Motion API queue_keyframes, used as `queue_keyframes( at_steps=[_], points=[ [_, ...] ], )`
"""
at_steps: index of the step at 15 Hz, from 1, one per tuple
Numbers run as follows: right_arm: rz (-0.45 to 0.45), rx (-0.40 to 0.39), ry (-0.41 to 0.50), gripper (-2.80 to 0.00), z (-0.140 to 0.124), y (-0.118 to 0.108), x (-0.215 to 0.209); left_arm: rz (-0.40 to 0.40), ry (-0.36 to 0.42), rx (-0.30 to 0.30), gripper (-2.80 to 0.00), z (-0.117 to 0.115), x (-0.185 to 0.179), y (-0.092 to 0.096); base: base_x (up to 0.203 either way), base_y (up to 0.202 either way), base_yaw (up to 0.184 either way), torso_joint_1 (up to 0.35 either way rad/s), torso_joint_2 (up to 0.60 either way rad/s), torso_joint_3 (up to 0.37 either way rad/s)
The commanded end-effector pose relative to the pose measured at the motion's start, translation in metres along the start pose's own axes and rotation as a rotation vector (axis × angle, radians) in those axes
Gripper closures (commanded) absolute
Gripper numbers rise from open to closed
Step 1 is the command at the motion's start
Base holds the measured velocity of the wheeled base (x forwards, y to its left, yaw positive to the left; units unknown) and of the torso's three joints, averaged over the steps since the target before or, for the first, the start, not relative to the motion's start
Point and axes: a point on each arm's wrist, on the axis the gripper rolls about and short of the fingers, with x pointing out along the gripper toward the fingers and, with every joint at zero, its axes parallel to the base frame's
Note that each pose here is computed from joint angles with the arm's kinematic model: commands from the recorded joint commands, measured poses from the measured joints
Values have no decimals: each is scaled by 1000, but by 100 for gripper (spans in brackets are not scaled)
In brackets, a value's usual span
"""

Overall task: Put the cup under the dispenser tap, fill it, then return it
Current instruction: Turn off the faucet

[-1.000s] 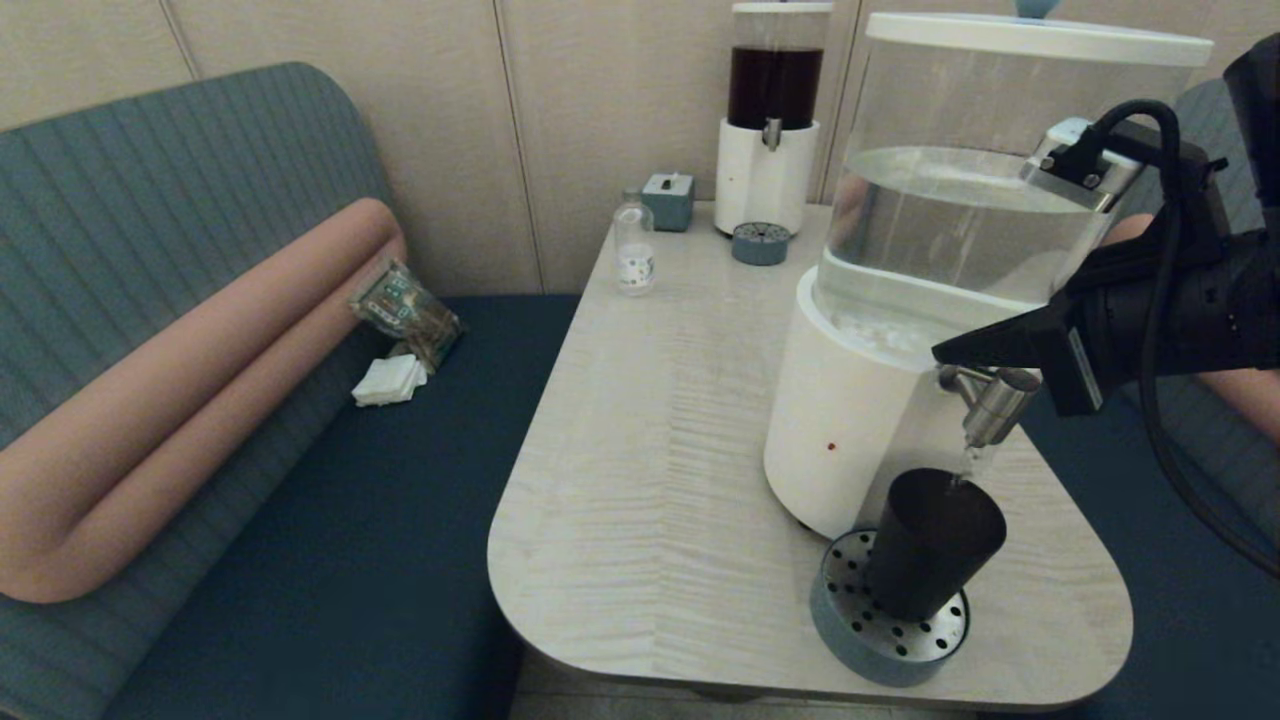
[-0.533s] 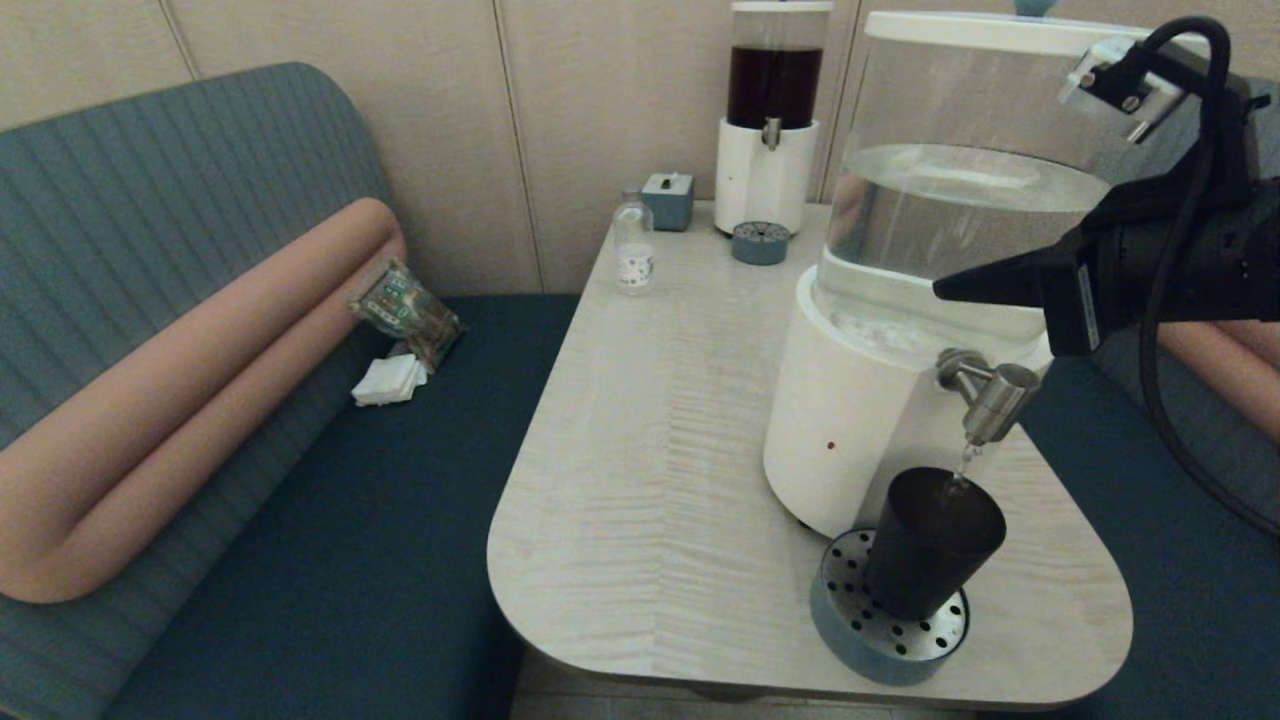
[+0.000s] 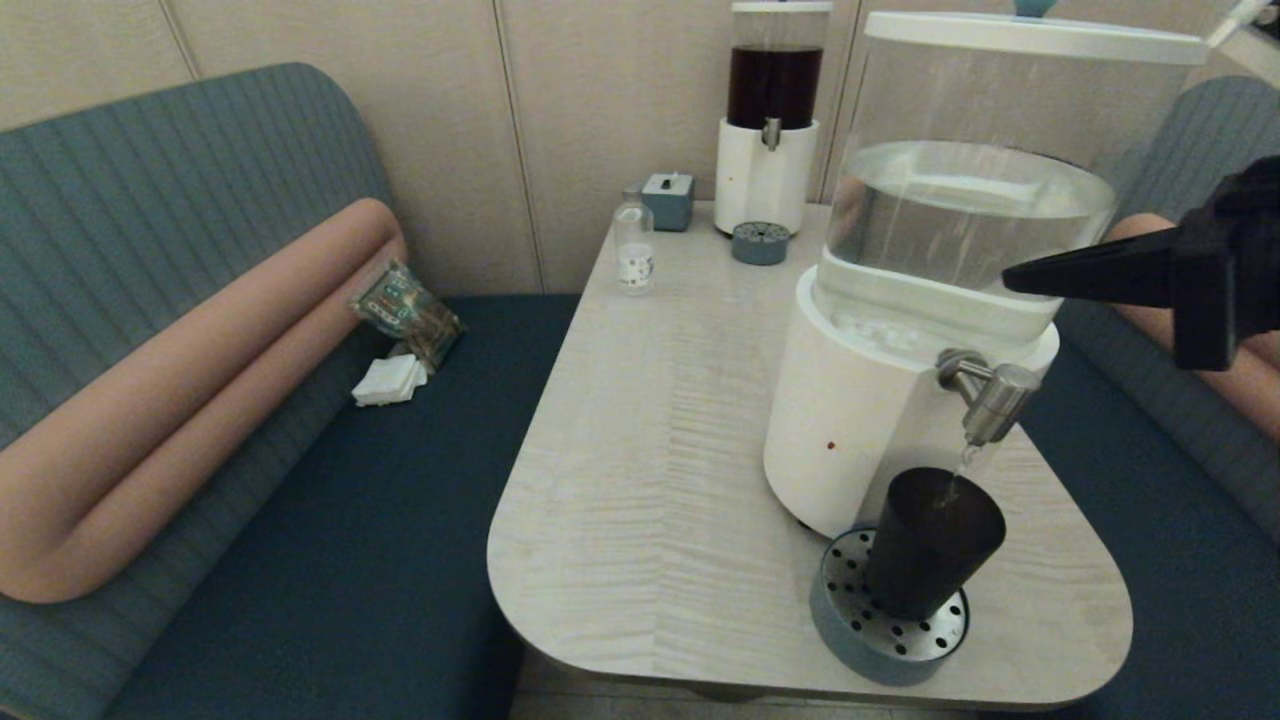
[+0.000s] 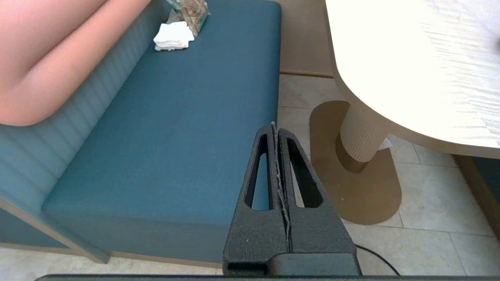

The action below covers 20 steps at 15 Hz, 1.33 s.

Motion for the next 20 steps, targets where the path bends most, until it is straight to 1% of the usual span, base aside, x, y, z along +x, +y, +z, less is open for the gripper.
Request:
queue_keyframes(
  at_steps=[1,2,3,4,5,8,11,14,16,17,18,20],
  points=[
    [-31,-7,-99,0,3,9,-52,0,2,-1,0,0,0,0,0,0,0,0,0,0],
    [-73,-1,-118,0,1,8,-68,1,2,-1,0,0,0,0,0,0,0,0,0,0],
    [-140,11,-121,0,-4,5,-79,1,1,-1,0,0,0,0,0,0,0,0,0,0],
    [-234,28,-128,0,-10,1,-96,1,1,-1,0,0,0,0,0,0,0,0,0,0],
    [-312,39,-139,0,-19,3,-114,1,2,-1,0,0,0,0,0,0,0,0,0,0],
    [-454,47,-180,0,-49,27,-156,0,2,-1,0,0,0,0,0,0,0,0,0,0],
    [-562,37,-254,0,-80,61,-191,1,1,-1,0,0,0,0,0,0,0,0,0,0],
    [-592,46,-285,0,-116,85,-202,0,1,-1,0,0,0,0,0,0,0,0,0,0],
    [-586,49,-288,0,-138,97,-207,1,1,-1,0,0,0,0,0,0,0,0,0,0],
    [-557,52,-277,0,-148,99,-207,1,2,-1,0,0,0,0,0,0,0,0,0,0],
    [-547,54,-272,0,-156,101,-207,0,2,-1,0,0,0,0,0,0,0,0,0,0],
    [-548,49,-276,0,-173,108,-207,1,2,-1,0,0,0,0,0,0,0,0,0,0]
  ],
)
